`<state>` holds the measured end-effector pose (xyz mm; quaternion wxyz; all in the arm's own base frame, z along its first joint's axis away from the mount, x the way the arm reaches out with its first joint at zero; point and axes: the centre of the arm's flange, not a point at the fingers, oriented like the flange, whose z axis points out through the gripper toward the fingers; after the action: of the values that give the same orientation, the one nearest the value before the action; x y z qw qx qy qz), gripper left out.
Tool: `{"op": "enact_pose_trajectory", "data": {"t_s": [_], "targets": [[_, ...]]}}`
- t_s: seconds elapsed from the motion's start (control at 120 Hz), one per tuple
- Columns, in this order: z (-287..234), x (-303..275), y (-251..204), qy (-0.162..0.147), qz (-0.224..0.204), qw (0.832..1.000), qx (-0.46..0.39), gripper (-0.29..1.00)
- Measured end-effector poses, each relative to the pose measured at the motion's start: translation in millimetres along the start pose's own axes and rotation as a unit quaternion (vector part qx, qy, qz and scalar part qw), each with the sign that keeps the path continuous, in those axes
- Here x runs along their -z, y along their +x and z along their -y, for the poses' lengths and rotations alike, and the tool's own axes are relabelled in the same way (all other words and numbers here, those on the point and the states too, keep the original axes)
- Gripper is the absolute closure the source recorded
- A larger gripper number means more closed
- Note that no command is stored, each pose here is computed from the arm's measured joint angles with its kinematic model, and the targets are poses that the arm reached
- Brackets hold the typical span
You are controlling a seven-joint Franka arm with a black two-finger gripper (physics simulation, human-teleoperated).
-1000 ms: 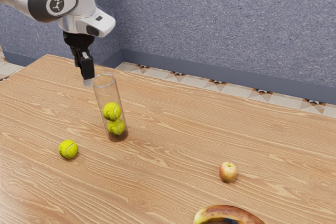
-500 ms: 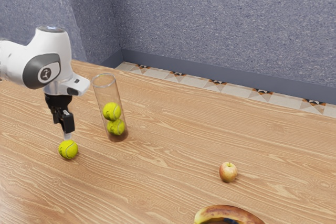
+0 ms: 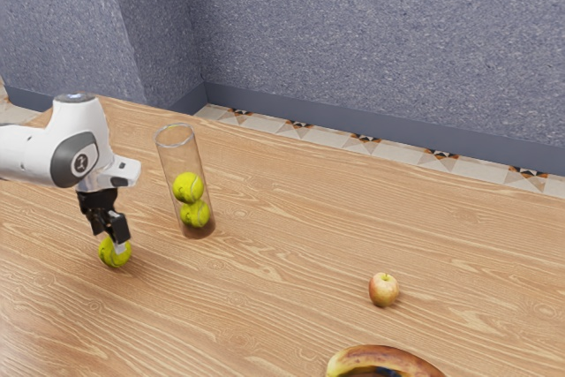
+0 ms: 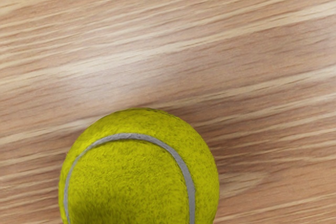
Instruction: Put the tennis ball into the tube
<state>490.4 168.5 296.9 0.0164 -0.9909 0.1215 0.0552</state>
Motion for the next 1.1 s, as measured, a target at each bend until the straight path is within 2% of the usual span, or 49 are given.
{"op": "enact_pose_trajectory", "data": {"t_s": [0.217,0.392,0.525,0.783,0.958,1.1], "targets": [[16,-31,10,-0.009,0.004,1.0,0.008,0.01],[21,-42,11,-0.016,0.001,1.0,0.017,0.21],[22,-39,12,-0.014,-0.006,1.0,0.021,0.29],[-10,79,3,0.043,-0.087,0.995,0.01,0.4],[-33,175,-17,0.08,-0.151,0.985,0.016,0.42],[-58,246,-11,0.097,-0.212,0.972,0.005,0.42]]}}
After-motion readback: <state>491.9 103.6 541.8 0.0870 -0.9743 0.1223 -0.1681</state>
